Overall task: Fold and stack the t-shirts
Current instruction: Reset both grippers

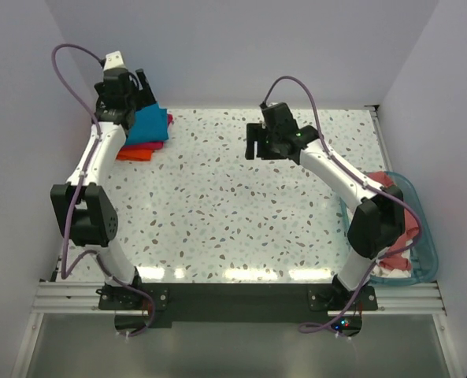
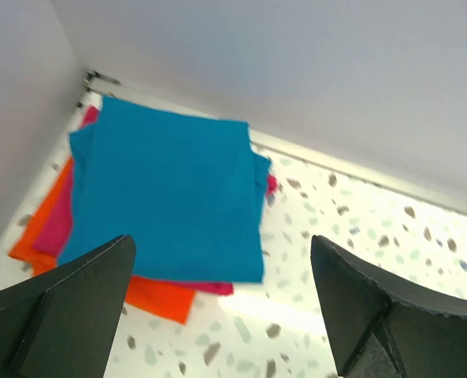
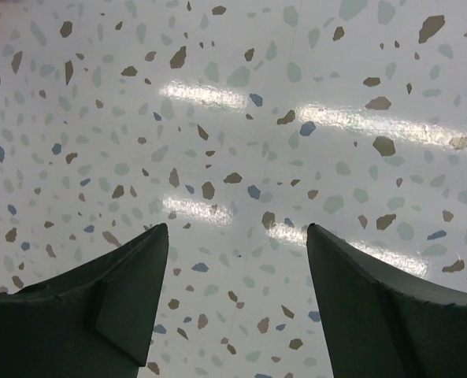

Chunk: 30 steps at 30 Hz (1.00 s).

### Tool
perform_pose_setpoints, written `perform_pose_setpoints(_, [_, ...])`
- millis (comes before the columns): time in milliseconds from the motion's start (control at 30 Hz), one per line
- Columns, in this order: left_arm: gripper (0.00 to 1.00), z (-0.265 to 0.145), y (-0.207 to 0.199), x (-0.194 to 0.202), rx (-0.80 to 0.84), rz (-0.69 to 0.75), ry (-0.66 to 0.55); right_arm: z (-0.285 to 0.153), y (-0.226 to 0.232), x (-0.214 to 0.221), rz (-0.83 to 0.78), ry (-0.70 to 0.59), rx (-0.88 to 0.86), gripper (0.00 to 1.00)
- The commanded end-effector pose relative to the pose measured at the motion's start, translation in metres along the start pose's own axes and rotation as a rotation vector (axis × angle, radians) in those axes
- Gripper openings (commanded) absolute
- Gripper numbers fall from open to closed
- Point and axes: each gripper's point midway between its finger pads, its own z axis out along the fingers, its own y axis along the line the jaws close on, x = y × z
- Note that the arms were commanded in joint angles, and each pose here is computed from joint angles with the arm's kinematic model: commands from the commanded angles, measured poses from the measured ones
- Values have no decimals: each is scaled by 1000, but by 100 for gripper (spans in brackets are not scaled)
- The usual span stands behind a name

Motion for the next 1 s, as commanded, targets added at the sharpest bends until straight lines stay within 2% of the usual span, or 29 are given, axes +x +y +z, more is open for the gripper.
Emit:
perform_pose_setpoints(0, [98, -31, -42, 18, 107, -42, 5, -24, -3, -11, 2, -76, 7, 74])
perform_pose_setpoints(33, [98, -45, -52, 29, 128, -35, 11, -30, -5, -7, 9, -83, 5, 75])
perform_pose_setpoints(67, [98, -54, -59, 23, 142, -36, -6, -32, -8, -4, 15, -85, 9, 75])
perform_pose_setpoints(200, [98, -78, -71, 70, 175, -5, 66, -43, -20, 14, 43, -76, 37, 74])
perform_pose_setpoints(467, [97, -149, -88, 130, 319, -46, 174, -74, -50, 77, 113, -14, 86, 74])
perform_pose_setpoints(533, [97, -167, -91, 134, 357, -54, 188, -74, -60, 100, 108, 19, 98, 74])
perform_pose_setpoints(667, [97, -210, -104, 177, 433, 47, 253, -88, -68, 128, 153, 20, 81, 74])
perform_pose_setpoints(800, [97, -239, -108, 202, 516, 92, 294, -102, -82, 156, 189, 31, 101, 77])
perform_pose_setpoints(967, [97, -256, -107, 209, 578, 153, 298, -126, -78, 145, 193, -63, 35, 77])
